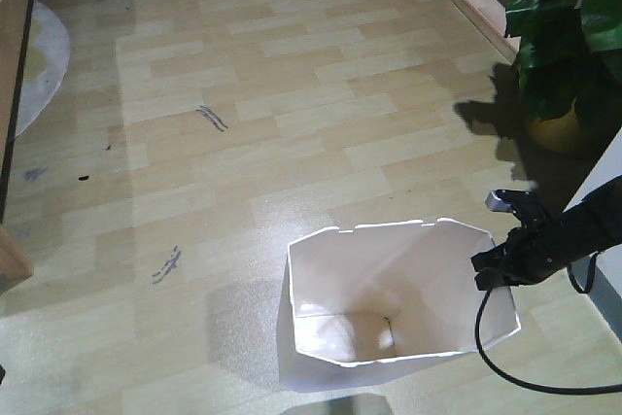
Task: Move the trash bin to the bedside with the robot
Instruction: 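Hold the bin in the right gripper while the base turns away from the desk, then carry the held bin with the right gripper toward the bed and curtains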
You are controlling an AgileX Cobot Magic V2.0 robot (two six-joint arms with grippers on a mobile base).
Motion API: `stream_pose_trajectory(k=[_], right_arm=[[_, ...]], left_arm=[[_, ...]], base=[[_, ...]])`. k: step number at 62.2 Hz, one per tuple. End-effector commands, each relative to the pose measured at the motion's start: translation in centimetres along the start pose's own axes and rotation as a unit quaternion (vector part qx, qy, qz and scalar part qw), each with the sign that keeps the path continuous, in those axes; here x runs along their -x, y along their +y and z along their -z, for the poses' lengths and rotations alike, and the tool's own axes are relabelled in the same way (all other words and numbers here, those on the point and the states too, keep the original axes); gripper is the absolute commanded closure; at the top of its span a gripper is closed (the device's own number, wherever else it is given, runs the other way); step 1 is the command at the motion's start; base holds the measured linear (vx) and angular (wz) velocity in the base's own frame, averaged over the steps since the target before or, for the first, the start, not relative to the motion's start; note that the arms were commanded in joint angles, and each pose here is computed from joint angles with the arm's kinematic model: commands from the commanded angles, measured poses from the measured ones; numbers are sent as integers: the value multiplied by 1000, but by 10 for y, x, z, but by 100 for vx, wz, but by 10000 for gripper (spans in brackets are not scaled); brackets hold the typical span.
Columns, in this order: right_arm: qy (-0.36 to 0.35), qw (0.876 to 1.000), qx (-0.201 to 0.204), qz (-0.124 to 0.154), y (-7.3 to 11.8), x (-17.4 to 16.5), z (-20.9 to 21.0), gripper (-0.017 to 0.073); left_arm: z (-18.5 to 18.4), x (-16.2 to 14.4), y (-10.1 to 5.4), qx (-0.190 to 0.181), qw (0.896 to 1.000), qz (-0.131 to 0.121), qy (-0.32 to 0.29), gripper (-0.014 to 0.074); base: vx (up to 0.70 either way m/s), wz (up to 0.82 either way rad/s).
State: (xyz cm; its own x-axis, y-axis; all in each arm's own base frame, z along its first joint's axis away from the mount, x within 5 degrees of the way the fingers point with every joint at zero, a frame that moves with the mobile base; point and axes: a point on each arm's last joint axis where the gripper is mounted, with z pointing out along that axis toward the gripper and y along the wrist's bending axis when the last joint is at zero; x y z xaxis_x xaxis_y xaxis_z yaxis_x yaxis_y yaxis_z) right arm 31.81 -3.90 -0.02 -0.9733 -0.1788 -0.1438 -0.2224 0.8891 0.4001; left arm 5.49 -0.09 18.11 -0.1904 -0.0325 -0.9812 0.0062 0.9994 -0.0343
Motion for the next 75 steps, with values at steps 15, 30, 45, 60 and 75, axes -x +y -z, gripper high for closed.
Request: stream_pose_trajectory(k=[15,30,45,60,75], right_arm=[[-31,997,66,-7,19,14,25,564],[-31,997,66,-7,19,14,25,564],[-30,997,66,-7,19,14,25,564],[-30,997,66,-7,19,14,25,564],[-31,997,66,-7,19,14,25,564]], left_arm=[[-1,1,0,-4,999,3,-32,599],[-1,1,0,-4,999,3,-32,599],[-1,1,0,-4,999,3,-32,599],[-1,1,0,-4,999,3,-32,599],[-1,1,0,-4,999,3,-32,599]], base=[[23,-7],[25,-7],[27,0],[29,15],[31,25]])
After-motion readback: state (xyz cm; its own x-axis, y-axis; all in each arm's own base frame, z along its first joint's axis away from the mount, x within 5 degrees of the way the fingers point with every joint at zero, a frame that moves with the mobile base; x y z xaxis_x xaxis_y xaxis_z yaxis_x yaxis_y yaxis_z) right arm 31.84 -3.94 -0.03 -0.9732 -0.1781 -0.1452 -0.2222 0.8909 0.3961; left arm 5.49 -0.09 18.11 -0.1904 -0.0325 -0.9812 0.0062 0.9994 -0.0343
